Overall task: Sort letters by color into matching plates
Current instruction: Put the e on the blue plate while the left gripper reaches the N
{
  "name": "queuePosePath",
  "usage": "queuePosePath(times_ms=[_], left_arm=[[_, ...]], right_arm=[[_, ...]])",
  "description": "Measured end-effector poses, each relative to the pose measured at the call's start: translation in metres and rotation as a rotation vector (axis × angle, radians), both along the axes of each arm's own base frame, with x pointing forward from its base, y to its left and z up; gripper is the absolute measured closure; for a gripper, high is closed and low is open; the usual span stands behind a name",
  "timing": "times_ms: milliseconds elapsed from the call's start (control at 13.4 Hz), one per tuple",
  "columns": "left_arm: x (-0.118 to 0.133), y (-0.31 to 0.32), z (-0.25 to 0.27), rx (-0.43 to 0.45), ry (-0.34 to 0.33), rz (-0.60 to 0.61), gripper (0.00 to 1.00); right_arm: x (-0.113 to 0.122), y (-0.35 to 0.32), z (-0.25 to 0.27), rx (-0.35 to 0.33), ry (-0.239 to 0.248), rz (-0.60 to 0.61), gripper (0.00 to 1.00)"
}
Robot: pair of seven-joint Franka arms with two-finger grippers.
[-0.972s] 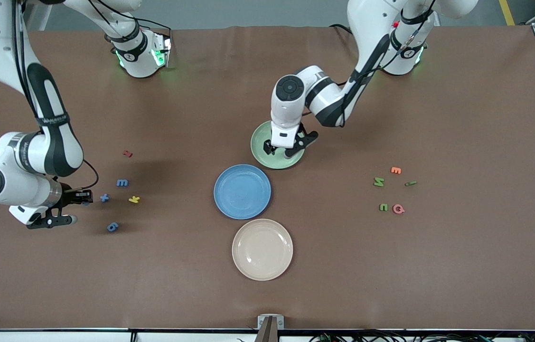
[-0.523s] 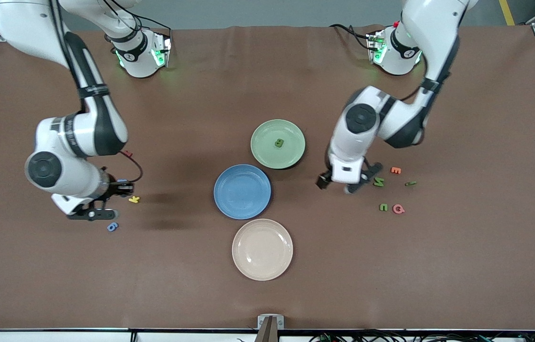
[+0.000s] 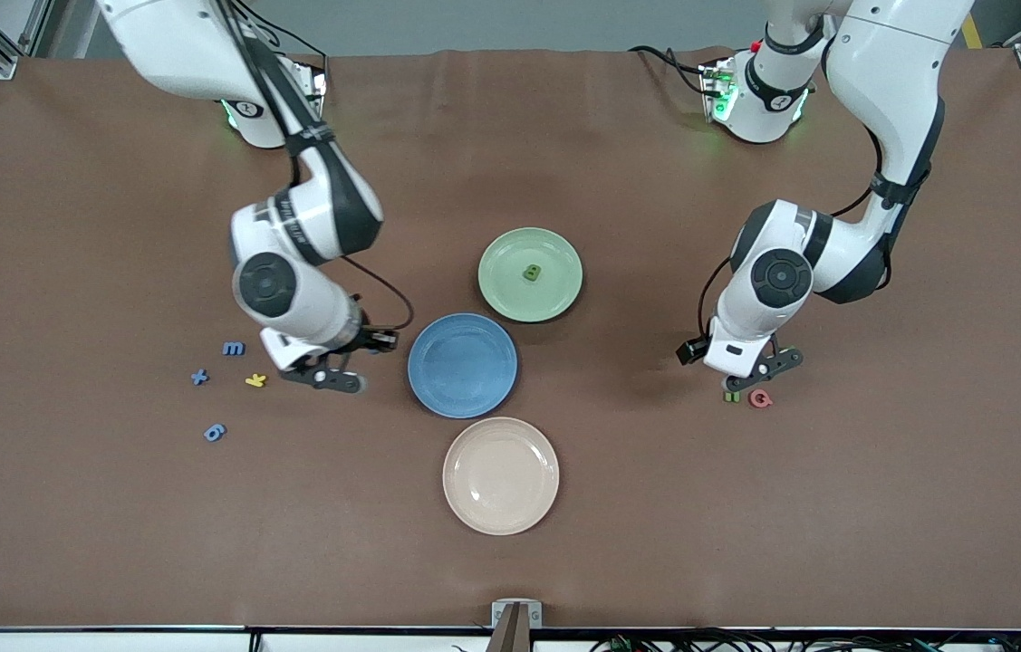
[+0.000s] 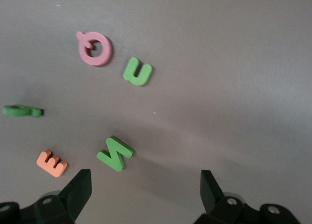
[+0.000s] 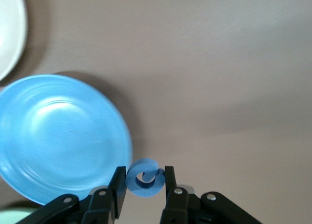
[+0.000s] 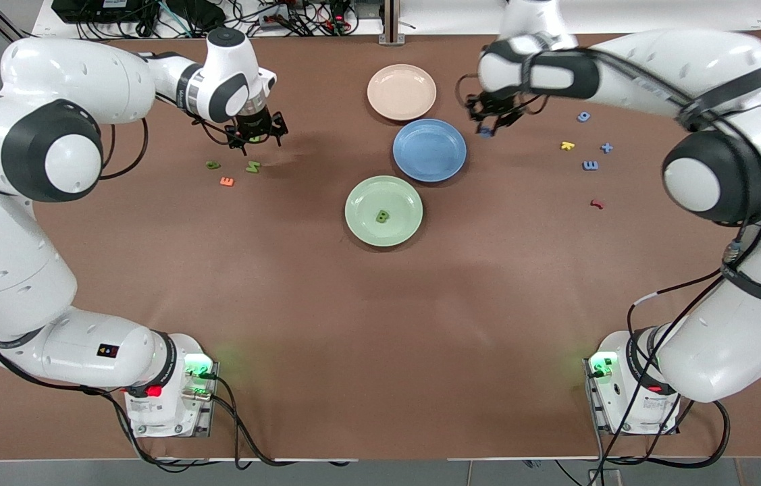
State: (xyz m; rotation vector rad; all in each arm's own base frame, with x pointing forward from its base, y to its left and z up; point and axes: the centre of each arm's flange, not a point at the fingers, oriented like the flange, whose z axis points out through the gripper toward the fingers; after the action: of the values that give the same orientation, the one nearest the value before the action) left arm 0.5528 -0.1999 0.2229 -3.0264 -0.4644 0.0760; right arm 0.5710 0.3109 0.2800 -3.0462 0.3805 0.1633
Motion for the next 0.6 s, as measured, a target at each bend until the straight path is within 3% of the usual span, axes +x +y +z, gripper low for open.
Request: queuePosePath(times_ms=[224, 374, 598], left_arm=[[-0.003, 0.003, -0.012, -0.003, 0.031, -0.187, 0.07], [-0.005, 0.012, -0.019, -0.011, 0.049, -0.295, 0.20], [-0.005, 0.030, -0.027, -0.030, 0.041, -0.401, 0.23]], right_arm=[[-0.021, 0.056, -0.032, -0.002, -0.029, -0.043, 0.64], [-0.022, 0.076, -0.044, -0.005, -0.031, -0.055, 0.64], [-0.024, 0.100, -0.058, -0.008, -0.032, -0.056, 0.64]])
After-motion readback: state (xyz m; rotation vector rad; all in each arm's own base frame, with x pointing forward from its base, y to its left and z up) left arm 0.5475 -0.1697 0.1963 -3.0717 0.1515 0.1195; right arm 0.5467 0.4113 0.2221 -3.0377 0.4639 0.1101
